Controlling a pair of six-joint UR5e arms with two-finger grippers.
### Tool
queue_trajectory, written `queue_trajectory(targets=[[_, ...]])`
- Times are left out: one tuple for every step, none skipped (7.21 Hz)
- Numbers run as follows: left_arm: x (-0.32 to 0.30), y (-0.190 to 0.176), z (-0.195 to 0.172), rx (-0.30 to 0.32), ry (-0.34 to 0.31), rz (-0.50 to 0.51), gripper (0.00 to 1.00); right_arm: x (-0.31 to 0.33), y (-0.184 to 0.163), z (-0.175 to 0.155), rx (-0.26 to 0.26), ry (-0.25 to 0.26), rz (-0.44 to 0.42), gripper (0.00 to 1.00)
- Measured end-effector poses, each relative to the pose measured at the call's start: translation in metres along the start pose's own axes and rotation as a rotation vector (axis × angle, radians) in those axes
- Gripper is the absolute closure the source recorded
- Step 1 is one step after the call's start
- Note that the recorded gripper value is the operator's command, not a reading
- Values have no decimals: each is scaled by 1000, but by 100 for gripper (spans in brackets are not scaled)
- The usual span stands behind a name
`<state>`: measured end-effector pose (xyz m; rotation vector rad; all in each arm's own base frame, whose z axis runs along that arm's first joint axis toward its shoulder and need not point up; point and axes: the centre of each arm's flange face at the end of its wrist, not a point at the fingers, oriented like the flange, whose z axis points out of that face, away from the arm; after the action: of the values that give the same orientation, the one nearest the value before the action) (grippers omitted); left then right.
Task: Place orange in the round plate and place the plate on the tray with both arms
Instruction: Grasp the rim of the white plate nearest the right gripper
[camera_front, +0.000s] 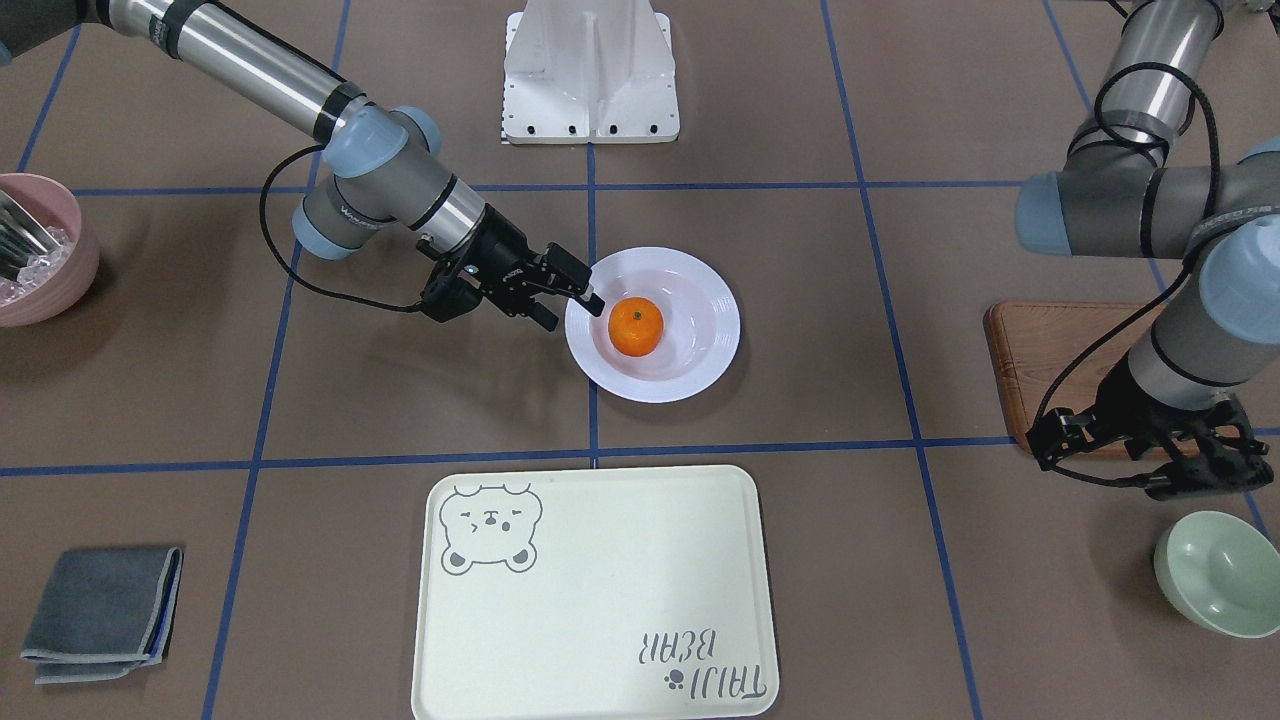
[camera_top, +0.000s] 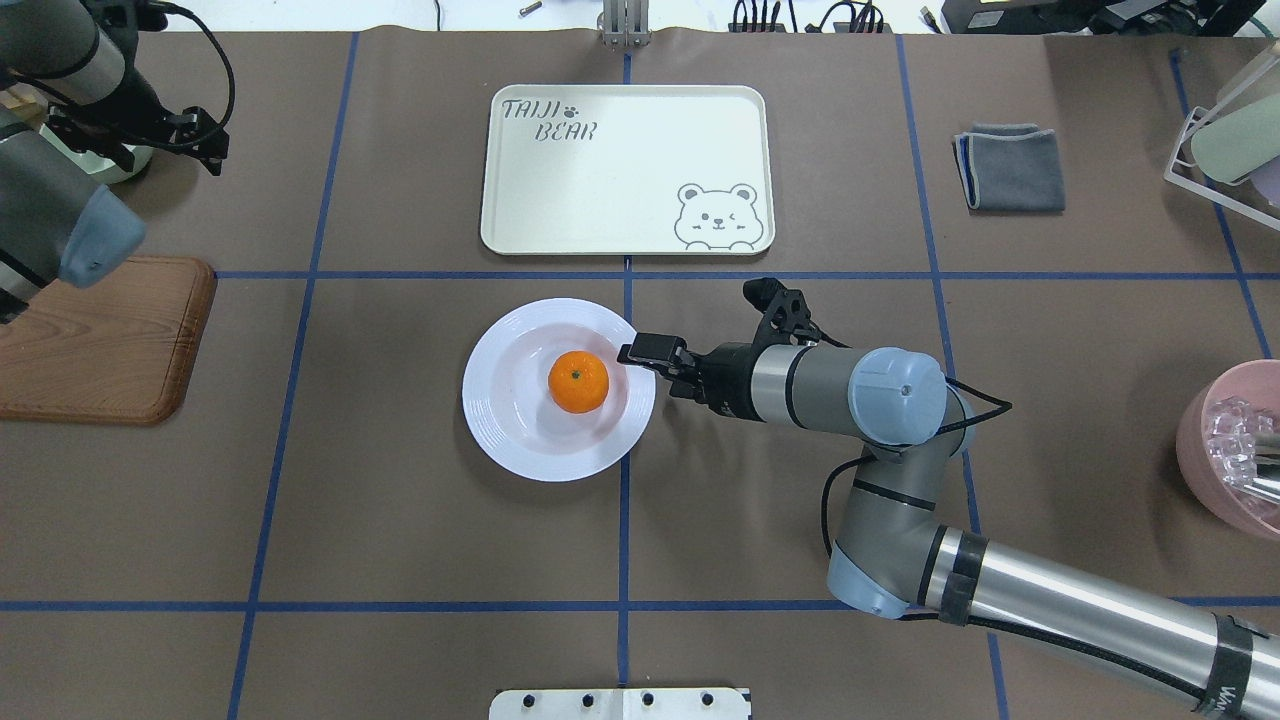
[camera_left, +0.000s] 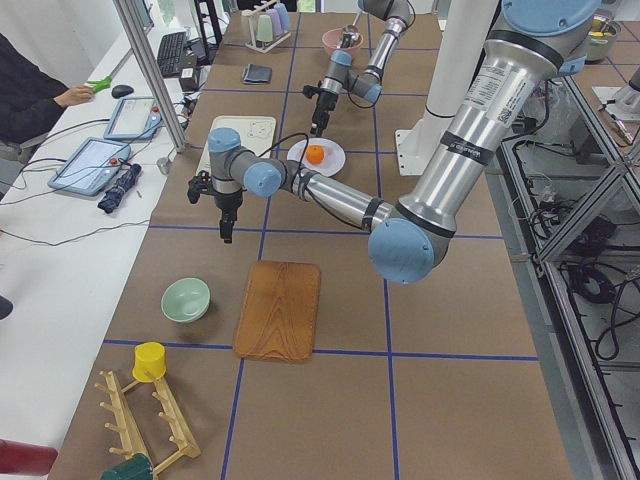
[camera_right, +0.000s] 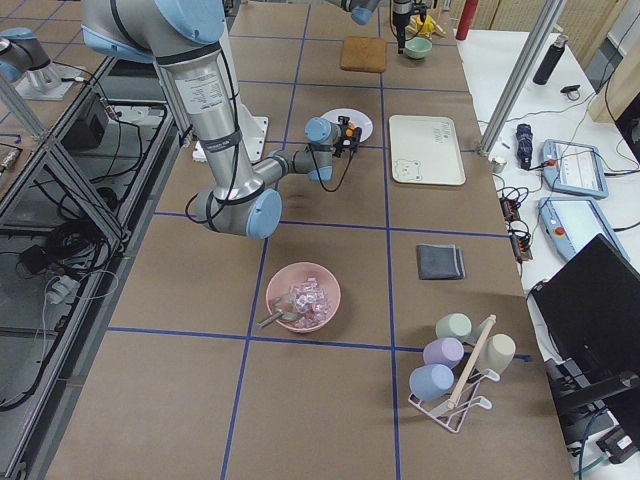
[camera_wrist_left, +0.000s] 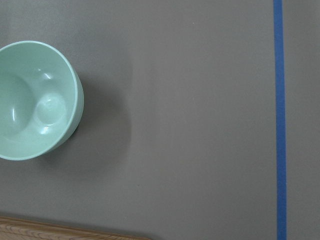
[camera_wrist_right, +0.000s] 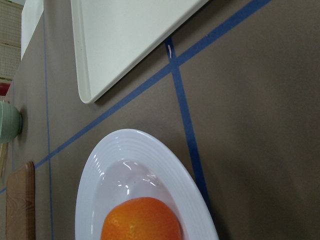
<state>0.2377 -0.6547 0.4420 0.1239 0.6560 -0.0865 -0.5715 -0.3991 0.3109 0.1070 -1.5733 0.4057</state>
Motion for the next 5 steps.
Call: queue_trajectory(targets=[[-2,-1,-1,3,0,-3,1,-1,4,3,-5,-1,1,0],[-4,-3,-3,5,0,-7,1,-6,6,8,-9,-5,4,0],[-6,-3,-4,6,-1,-9,1,-12,7,13,-10,-8,9,0],[-7,-3,-4,6,-1,-10,1,-15,8,16,-11,-10,14,0],[-7,-3,-4,6,-1,-10,1,-16,9,18,-12,-9,17,0]])
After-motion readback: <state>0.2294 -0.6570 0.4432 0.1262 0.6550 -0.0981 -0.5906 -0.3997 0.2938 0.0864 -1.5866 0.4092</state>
